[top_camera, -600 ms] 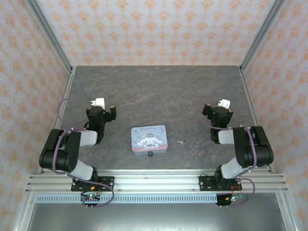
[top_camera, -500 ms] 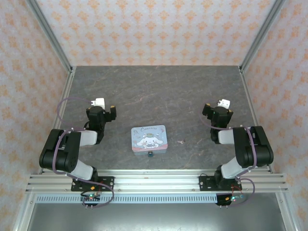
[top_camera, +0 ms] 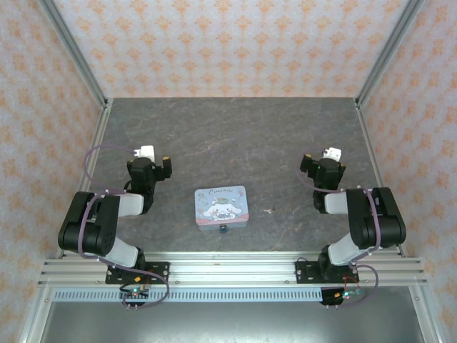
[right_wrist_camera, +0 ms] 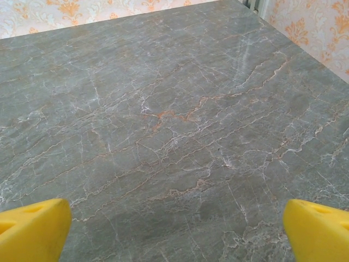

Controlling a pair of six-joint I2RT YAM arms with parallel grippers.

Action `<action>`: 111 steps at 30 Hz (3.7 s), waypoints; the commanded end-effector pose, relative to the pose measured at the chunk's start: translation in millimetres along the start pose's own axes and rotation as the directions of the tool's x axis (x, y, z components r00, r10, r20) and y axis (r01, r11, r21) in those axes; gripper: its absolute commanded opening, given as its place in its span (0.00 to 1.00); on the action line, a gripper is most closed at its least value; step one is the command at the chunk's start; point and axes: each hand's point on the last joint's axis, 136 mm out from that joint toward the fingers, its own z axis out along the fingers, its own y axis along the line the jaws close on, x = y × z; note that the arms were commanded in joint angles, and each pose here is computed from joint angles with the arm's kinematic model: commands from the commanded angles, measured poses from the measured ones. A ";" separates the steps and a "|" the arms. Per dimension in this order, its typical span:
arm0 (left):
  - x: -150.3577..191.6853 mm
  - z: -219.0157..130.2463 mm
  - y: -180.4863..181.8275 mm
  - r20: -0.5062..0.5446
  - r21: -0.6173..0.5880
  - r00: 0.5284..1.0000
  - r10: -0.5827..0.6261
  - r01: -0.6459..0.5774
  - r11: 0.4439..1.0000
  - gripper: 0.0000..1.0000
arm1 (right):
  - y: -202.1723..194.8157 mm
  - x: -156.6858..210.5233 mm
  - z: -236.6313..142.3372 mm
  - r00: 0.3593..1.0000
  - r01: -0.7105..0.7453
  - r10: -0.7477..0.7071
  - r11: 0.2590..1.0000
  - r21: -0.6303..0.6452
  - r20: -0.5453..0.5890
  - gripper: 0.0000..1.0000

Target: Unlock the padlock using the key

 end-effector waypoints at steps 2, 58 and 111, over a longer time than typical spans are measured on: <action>-22.9 1.5 6.4 0.000 -0.040 1.000 -0.003 0.003 0.999 1.00 | -1.5 -27.6 -6.9 1.000 -0.015 0.015 1.000 0.016 0.023 0.99; 69.3 -164.8 -166.7 -0.629 0.323 0.743 -0.226 0.515 0.794 0.61 | 232.2 100.9 -199.1 0.638 -0.489 0.007 0.776 -0.398 -0.770 0.52; -45.9 -73.2 -235.3 -0.501 0.389 0.845 -0.184 0.411 0.825 0.94 | 209.7 -19.7 -94.3 0.753 -0.480 0.213 0.824 -0.300 -0.622 0.98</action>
